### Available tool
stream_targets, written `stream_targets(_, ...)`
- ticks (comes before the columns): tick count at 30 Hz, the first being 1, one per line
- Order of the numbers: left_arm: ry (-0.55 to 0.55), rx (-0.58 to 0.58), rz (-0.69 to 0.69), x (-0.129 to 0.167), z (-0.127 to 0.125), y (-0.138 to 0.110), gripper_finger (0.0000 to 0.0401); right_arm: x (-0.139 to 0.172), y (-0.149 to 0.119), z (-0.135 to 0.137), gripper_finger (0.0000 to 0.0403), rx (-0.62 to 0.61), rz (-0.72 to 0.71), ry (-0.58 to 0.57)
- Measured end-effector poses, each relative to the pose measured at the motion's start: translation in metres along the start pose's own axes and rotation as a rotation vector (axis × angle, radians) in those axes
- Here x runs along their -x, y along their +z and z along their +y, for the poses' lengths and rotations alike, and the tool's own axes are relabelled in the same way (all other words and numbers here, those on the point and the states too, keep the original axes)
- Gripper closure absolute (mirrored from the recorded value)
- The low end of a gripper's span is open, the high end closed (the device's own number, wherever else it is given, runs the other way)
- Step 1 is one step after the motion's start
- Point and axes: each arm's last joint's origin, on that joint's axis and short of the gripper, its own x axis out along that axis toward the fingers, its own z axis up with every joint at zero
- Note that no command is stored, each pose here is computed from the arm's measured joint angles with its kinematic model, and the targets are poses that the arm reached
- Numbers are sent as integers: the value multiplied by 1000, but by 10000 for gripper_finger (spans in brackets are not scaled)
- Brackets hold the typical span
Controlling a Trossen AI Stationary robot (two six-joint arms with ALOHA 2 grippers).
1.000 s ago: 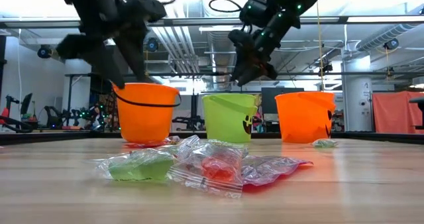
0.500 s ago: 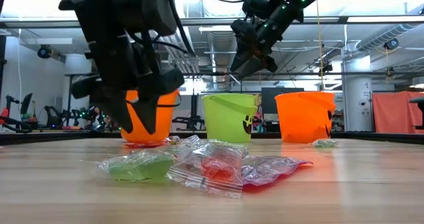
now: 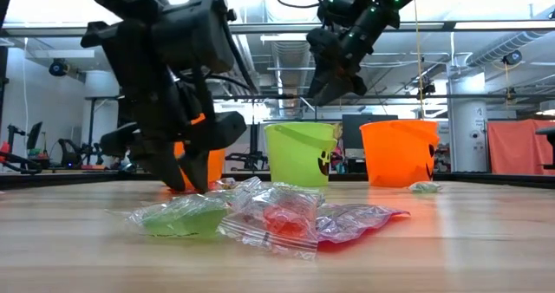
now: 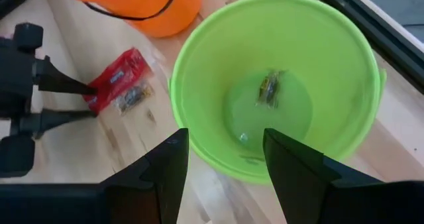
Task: Sort candy by brand, put in halloween buckets
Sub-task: Put the red candy into the left orange bucket
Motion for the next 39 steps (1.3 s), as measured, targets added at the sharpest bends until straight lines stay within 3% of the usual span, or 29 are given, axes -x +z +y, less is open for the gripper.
stream_targets(6, 0, -8, 6, 0, 3, -5, 389, 0, -1, 0, 216, 8, 7, -1)
stream_targets(11, -56, -83, 59, 19, 3, -10, 399, 4, -5, 2, 216, 25, 44, 14)
stream_targets(14, -171, -132, 79, 49, 3, -11, 400, 13, -9, 7, 216, 54, 69, 23)
stream_targets(20, -408, -228, -8, 107, 16, -2, 401, 29, -15, 23, 216, 133, 51, 83)
stream_targets(24, -602, -292, -106, 144, 23, 15, 401, 35, -17, 44, 216, 276, 14, 231)
stream_targets(27, -730, -272, -159, 164, 29, 33, 401, 37, -19, 69, 216, 441, -45, 357)
stream_targets(30, -828, -225, -146, 175, 37, 50, 401, 41, -22, 99, 216, 618, -119, 405)
stream_targets(35, -881, -152, -105, 179, 46, 67, 401, 53, -29, 142, 216, 861, -238, 313)
stream_targets(39, -908, -146, -106, 179, 46, 71, 401, 55, -35, 156, 216, 944, -272, 222)
